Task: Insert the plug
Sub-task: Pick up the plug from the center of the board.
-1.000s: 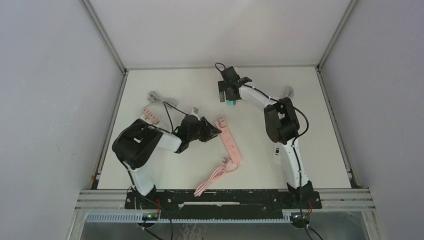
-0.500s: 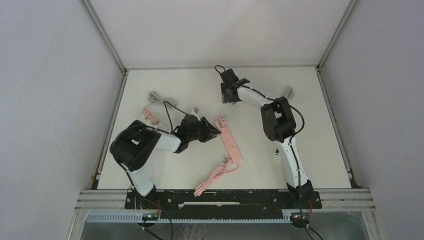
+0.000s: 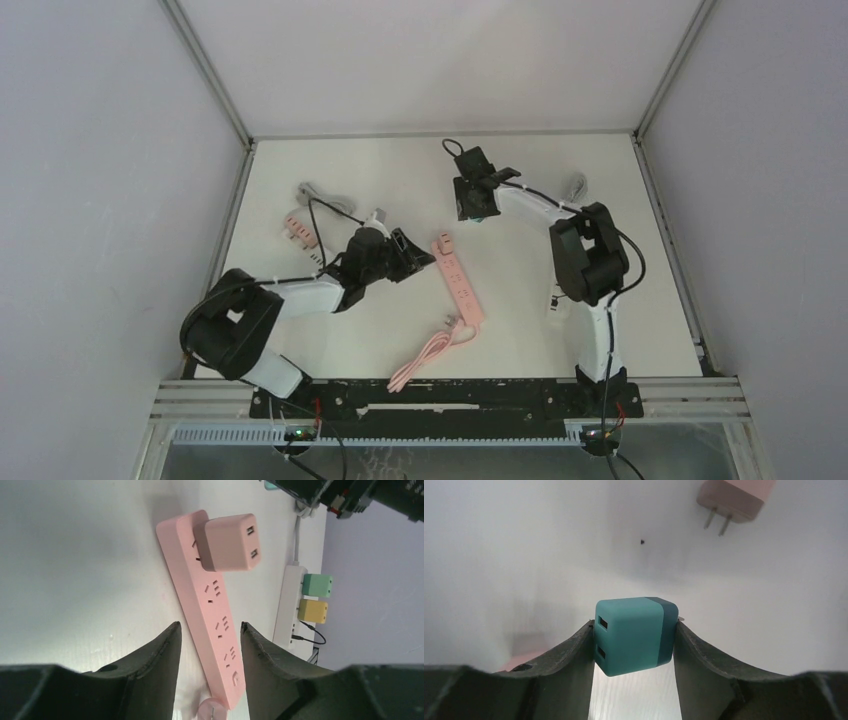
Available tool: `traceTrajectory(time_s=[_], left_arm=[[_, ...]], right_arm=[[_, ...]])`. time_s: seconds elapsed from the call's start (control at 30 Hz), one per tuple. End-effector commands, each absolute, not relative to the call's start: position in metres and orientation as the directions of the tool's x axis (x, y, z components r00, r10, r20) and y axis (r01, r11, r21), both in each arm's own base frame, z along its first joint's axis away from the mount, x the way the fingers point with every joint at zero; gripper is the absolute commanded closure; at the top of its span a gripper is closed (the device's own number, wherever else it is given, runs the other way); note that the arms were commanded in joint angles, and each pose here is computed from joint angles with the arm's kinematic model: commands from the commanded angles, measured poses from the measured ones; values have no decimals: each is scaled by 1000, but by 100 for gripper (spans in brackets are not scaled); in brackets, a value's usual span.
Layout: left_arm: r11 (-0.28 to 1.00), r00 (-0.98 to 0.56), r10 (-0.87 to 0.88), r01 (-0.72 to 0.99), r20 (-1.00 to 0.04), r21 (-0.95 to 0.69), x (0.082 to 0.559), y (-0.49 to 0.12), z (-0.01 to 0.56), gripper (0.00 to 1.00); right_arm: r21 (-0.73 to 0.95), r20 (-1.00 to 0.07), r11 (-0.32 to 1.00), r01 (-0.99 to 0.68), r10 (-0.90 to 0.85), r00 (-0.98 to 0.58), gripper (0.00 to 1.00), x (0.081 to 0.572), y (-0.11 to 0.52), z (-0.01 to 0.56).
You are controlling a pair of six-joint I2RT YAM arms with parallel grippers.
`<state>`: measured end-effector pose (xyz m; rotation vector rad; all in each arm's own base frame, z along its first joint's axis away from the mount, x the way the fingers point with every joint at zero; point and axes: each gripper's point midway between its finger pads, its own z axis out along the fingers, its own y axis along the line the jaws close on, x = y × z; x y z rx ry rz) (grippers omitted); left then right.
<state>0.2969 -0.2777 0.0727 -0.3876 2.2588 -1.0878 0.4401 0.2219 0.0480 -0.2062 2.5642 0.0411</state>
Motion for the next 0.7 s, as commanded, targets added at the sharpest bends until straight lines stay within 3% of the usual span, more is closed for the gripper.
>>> traceTrajectory(time_s=[0.0,0.43,0.67], left_arm=[[634,-745,-490,51,-452,-772,291,-268,99,48],[672,-713,-448,129,-539,-729,271,-239,159,45],[640,-711,-428,197,-558,-742,254,-233,205,44]], right_arm=[[30,-666,980,-197,-127,-735,63,435,230,111],[-9,-755,916,-402,-270,-598,62,347,240,166],[-64,-807,786,-615,-403,-431,63,303,268,179]])
